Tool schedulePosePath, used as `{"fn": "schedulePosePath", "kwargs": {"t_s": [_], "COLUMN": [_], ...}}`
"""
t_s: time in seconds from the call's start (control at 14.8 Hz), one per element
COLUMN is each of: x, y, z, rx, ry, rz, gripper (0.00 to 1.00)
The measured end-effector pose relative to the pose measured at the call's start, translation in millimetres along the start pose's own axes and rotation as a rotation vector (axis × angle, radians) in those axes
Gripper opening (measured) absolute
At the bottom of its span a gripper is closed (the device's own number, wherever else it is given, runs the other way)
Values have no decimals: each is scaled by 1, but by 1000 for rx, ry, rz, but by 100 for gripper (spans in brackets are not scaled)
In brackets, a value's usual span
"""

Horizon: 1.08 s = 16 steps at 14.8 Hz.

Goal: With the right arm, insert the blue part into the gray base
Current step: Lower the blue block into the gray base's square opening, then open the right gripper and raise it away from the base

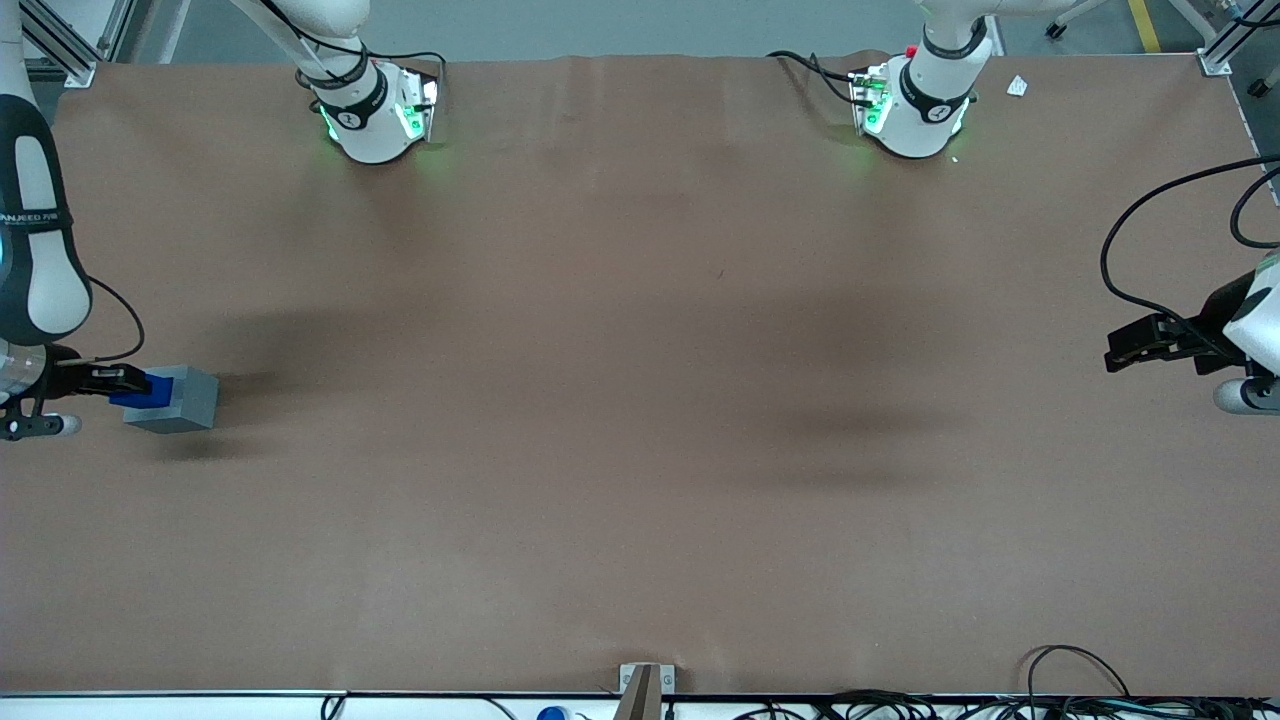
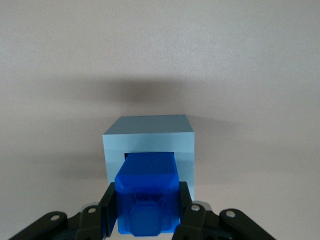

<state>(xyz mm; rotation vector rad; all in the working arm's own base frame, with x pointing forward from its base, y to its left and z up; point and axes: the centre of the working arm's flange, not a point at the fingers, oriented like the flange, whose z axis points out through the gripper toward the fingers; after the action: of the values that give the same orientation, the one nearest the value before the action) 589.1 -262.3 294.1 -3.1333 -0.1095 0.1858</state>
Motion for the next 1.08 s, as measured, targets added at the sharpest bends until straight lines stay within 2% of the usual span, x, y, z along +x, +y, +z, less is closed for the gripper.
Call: {"fn": "schedulePosePath", "kwargs": {"t_s": [0.61,0.68,0.88,0.95,1.01,1.08], "x": [5,5,7,7,8,8], "y": [1,0,-2,-3,-3,-4], "z": [2,3,9,10,11,11], "rx": [3,4,10,11,11,13], "ry": [3,3,-2,-4,-5,-7], "rz": [1,1,-3,-4,-4,-4], "gripper": [51,56,79,93,100,100]}}
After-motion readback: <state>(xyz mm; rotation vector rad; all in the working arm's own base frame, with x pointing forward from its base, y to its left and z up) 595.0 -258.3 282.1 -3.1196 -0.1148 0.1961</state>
